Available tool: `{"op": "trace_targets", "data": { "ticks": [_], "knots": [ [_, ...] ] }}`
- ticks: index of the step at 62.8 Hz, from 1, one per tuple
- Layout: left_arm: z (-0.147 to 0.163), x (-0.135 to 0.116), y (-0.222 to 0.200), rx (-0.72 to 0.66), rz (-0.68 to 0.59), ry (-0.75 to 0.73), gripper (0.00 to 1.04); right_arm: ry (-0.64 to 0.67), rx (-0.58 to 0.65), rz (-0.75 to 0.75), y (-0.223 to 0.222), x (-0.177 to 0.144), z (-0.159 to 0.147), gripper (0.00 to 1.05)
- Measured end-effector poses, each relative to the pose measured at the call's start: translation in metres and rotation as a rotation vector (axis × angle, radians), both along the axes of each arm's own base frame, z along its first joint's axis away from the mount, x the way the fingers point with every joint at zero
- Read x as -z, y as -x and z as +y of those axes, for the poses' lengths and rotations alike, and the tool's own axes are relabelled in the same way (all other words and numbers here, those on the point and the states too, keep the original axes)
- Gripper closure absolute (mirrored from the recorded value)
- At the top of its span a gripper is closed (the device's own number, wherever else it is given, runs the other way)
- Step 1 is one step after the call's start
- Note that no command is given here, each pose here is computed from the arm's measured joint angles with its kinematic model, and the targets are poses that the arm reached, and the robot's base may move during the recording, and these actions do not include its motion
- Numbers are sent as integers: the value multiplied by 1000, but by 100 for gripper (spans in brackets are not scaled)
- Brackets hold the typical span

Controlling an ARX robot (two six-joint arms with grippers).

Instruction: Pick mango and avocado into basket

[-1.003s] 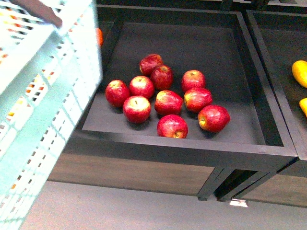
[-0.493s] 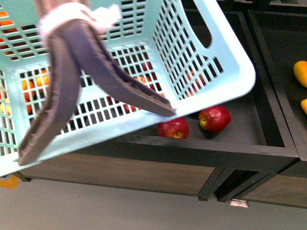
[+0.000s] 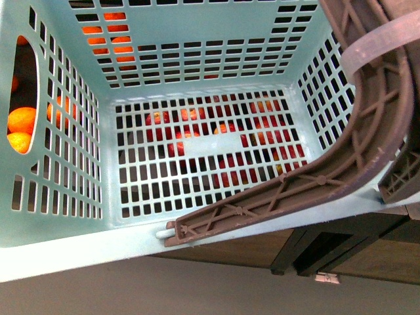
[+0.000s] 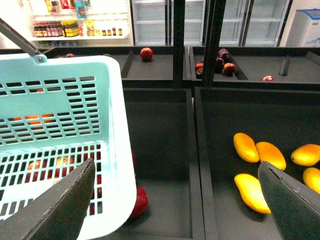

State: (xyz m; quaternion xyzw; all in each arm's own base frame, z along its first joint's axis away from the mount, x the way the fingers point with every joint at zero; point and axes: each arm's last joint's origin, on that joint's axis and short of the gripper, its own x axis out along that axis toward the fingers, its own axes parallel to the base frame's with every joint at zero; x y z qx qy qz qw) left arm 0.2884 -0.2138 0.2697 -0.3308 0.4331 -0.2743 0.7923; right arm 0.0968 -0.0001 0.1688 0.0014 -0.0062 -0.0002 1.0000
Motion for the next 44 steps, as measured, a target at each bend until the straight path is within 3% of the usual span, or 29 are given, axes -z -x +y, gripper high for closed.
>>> {"op": "trace_targets", "data": {
  "ticks": [29, 32, 39, 44],
  "knots": [
    [-1, 0, 1, -2, 4, -2, 91, 0, 0, 0, 0, 0, 0, 9],
    [-1, 0, 1, -3, 3, -2, 91, -31, 29, 58, -1, 1, 0, 9],
    [-1, 0, 1, -2, 5, -1, 91, -284, 210, 424, -4, 3, -6, 9],
    [-1, 1, 1, 0, 7, -1, 91, -445, 273, 467, -9, 3, -14, 9]
  ]
}}
